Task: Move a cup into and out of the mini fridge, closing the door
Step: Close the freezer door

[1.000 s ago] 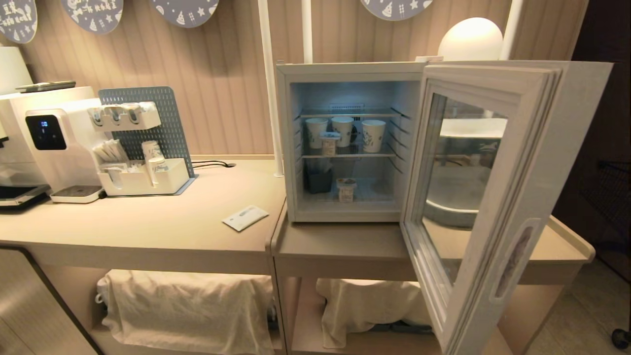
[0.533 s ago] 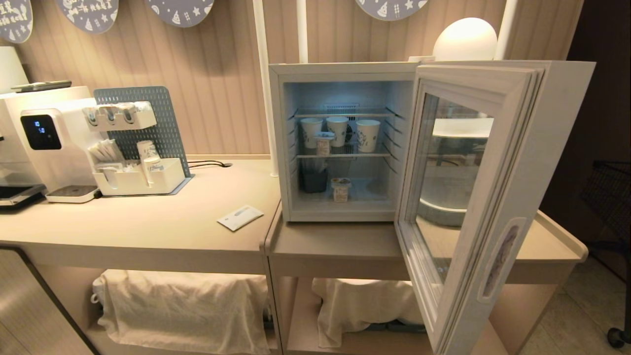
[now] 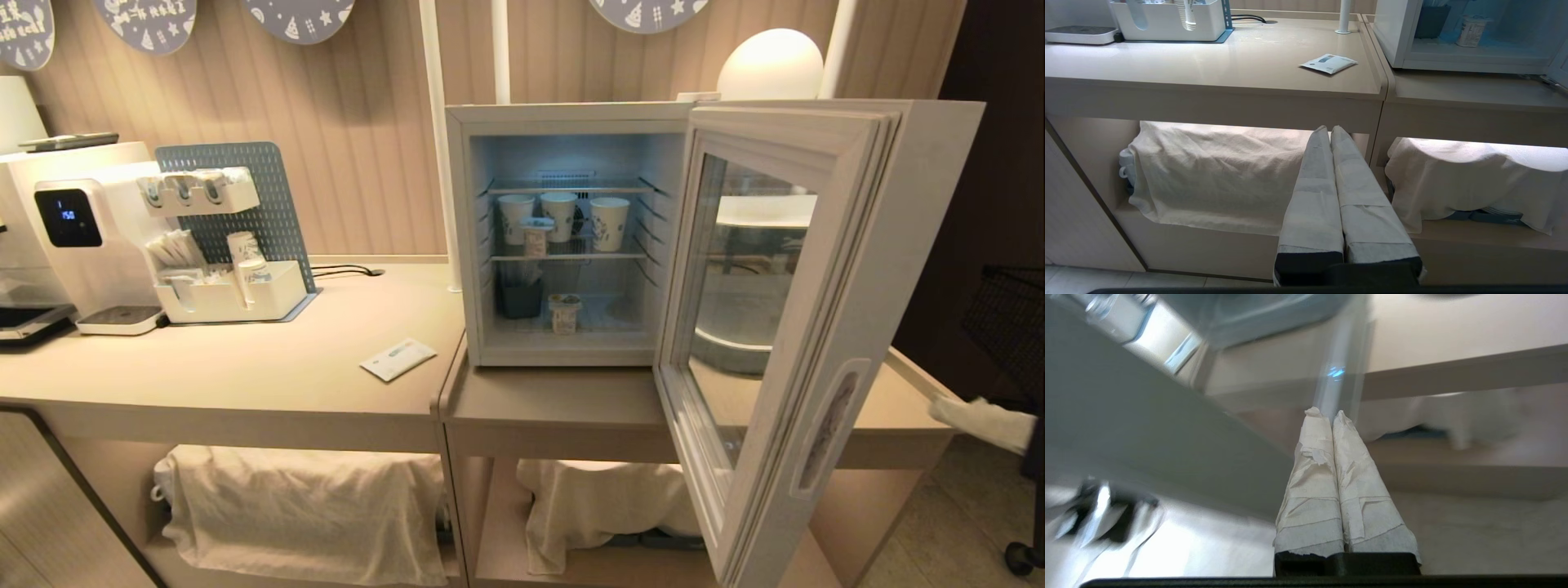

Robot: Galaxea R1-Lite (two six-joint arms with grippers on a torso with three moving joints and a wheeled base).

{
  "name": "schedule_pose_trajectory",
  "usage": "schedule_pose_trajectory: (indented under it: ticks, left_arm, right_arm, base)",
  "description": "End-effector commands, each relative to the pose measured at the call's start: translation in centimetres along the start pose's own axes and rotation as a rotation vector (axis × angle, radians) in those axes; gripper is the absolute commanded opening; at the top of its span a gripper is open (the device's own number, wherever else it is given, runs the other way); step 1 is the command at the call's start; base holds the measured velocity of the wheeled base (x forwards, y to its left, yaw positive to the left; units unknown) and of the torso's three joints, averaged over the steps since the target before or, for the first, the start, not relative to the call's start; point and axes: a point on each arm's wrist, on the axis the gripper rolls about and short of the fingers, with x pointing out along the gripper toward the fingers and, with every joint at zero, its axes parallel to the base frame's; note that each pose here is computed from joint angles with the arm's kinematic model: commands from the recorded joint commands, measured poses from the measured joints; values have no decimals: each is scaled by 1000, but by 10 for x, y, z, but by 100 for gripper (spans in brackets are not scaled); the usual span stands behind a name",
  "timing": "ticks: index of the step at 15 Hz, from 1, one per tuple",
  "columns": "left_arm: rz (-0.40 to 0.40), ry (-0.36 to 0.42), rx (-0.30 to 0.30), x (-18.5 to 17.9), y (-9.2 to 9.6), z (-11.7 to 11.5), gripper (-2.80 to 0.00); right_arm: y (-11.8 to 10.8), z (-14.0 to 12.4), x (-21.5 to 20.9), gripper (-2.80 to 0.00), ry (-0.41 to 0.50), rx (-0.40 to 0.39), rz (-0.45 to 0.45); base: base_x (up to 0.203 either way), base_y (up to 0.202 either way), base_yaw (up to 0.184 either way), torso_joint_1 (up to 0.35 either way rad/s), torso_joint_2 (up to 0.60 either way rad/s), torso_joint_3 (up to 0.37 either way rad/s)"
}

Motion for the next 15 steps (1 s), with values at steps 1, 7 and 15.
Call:
schedule_pose_trajectory:
  ticks: [1, 7, 15]
  left_arm:
    - [2, 3, -1, 0, 0, 0, -280]
    - [2, 3, -1, 0, 0, 0, -280]
    - [2, 3, -4, 0, 0, -1, -280]
  right_arm:
    - [-27, 10, 87, -280, 265, 131, 185]
    - [28, 15, 119, -280, 433, 81, 519]
    - [162, 26, 185, -280, 82, -174, 25]
  base:
    - [0, 0, 0, 0, 0, 0]
    - [0, 0, 0, 0, 0, 0]
    - [0, 0, 0, 0, 0, 0]
